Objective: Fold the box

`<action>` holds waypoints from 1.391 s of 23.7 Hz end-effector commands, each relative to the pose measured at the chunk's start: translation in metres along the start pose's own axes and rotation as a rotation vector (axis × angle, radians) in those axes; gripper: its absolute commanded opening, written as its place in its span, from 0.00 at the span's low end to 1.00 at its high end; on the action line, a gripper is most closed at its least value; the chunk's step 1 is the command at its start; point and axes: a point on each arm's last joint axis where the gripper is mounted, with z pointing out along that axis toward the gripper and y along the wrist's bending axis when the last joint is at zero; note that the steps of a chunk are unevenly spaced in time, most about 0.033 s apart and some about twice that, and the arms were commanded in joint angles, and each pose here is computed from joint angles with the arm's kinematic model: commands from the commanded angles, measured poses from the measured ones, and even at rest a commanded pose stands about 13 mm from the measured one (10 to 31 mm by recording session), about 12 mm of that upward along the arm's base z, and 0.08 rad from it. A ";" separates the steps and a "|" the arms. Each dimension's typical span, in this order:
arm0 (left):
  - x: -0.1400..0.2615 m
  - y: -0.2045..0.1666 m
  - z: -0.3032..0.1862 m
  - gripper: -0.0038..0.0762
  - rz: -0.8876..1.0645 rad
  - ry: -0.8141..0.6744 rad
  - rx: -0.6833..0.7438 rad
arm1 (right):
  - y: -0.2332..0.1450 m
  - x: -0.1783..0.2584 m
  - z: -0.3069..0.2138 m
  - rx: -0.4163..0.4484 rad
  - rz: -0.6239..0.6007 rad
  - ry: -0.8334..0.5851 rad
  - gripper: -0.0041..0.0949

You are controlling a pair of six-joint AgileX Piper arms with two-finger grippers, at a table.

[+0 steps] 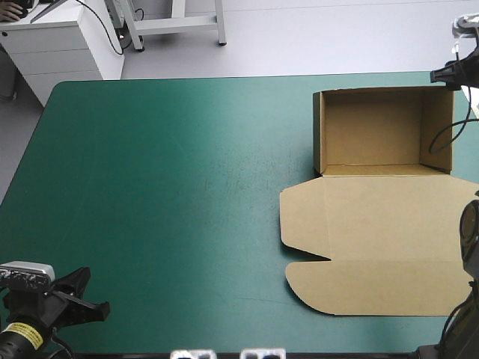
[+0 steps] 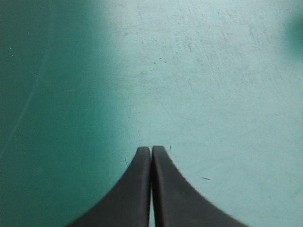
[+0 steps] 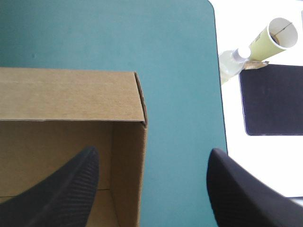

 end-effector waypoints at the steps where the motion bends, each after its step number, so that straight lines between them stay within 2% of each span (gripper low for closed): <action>1: -0.010 -0.001 -0.003 0.04 -0.006 -0.051 0.012 | -0.002 -0.006 -0.087 0.024 0.026 -0.176 0.49; 6: -0.010 -0.001 -0.003 0.04 -0.006 -0.051 0.012 | 0.005 0.001 -0.151 -0.008 0.027 -0.300 0.07; 7: -0.010 -0.001 -0.003 0.04 -0.005 -0.052 0.010 | 0.007 0.005 -0.162 -0.018 0.022 -0.318 0.02; 12: -0.010 -0.001 -0.003 0.04 -0.002 -0.057 0.009 | 0.017 0.031 -0.194 -0.040 -0.014 -0.320 0.03; 15: -0.010 -0.001 -0.003 0.04 -0.002 -0.057 0.009 | 0.027 0.064 -0.211 -0.060 -0.050 -0.288 0.03; 17: -0.010 -0.001 -0.003 0.04 -0.002 -0.057 0.009 | 0.038 0.088 -0.221 -0.108 -0.055 -0.277 0.03; 18: -0.010 -0.001 -0.003 0.04 -0.002 -0.057 0.009 | 0.048 0.105 -0.224 -0.166 -0.069 -0.277 0.03; 20: -0.010 -0.001 -0.003 0.04 -0.001 -0.058 0.007 | 0.062 0.131 -0.237 -0.230 -0.099 -0.326 0.03; 22: -0.010 -0.001 -0.003 0.04 -0.001 -0.058 0.007 | 0.072 0.156 -0.247 -0.254 -0.109 -0.366 0.03; 25: -0.010 -0.001 -0.003 0.04 -0.001 -0.058 0.007 | 0.083 0.198 -0.255 -0.223 -0.089 -0.445 0.03; 29: -0.010 -0.001 -0.003 0.04 -0.001 -0.058 0.007 | 0.099 0.258 -0.256 -0.213 -0.086 -0.476 0.03; 33: -0.010 -0.001 -0.003 0.04 -0.001 -0.058 0.007 | 0.108 0.291 -0.249 -0.189 -0.073 -0.527 0.03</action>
